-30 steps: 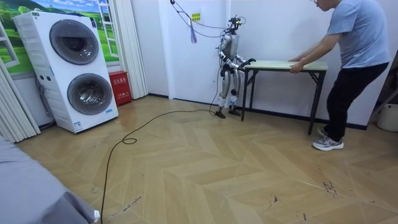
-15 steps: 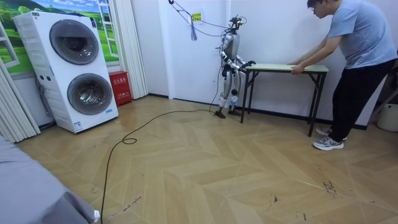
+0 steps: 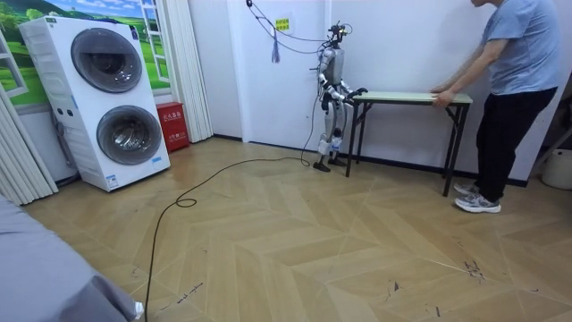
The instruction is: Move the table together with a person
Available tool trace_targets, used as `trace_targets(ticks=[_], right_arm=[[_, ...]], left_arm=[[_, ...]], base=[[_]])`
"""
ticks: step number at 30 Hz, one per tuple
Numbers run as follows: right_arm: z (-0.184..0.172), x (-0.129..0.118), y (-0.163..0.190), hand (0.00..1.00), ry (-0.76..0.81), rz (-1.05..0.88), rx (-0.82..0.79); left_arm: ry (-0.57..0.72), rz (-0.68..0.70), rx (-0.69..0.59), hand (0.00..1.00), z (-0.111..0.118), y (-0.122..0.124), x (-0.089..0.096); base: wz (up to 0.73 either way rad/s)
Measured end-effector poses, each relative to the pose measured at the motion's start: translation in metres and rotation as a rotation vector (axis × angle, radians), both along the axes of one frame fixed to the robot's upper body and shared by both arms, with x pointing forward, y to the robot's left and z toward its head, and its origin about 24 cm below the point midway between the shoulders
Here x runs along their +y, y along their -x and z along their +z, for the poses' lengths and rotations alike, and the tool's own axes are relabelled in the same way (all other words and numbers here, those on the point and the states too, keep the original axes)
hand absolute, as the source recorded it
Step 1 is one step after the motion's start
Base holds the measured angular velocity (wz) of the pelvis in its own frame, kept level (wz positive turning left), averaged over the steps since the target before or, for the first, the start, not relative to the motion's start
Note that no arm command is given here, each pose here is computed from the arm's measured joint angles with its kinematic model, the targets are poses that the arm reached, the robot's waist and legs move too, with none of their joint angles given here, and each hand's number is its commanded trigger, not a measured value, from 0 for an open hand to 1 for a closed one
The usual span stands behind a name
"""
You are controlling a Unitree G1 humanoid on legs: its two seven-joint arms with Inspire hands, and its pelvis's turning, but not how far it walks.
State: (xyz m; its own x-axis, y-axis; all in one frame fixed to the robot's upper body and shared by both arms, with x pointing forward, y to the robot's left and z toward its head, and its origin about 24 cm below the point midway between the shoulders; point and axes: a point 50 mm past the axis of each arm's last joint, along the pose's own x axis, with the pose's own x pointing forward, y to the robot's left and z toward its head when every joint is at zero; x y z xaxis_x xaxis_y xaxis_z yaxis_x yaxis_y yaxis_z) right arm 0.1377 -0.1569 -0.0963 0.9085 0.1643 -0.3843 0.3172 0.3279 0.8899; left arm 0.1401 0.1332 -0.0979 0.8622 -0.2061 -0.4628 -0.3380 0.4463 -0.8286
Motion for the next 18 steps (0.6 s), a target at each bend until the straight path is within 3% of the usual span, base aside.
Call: trace_targets(ticks=[6,8,9,10,11,12,18], right_arm=[[-0.010,0.003,0.001,1.00,0.002,0.005,0.019],[-0.011,0.003,0.001,1.00,0.002,0.011,0.024],[-0.012,0.002,0.002,0.78,0.003,0.007,0.024],[-0.013,0.001,0.003,0.34,0.003,0.002,0.028],[-0.013,0.000,0.003,0.00,0.003,0.001,0.027],[-0.013,0.000,0.002,0.00,0.003,0.001,0.022],[-0.016,-0.009,0.006,0.00,0.080,0.086,0.015]], left_arm=[[-0.053,-0.035,0.002,0.83,-0.008,0.002,0.006],[-0.056,-0.037,0.003,0.67,-0.009,0.002,0.007],[-0.069,-0.053,0.004,0.59,-0.011,0.003,0.007],[-0.095,-0.086,-0.005,0.36,-0.012,0.002,0.008],[-0.108,-0.100,-0.011,0.36,-0.012,0.001,0.008],[-0.144,-0.129,-0.012,0.00,-0.014,0.002,0.009],[-0.261,-0.249,-0.015,0.00,-0.020,0.000,0.014]], base=[[-0.03],[-0.05],[-0.11],[-0.12],[-0.09],[0.00],[-0.01]])
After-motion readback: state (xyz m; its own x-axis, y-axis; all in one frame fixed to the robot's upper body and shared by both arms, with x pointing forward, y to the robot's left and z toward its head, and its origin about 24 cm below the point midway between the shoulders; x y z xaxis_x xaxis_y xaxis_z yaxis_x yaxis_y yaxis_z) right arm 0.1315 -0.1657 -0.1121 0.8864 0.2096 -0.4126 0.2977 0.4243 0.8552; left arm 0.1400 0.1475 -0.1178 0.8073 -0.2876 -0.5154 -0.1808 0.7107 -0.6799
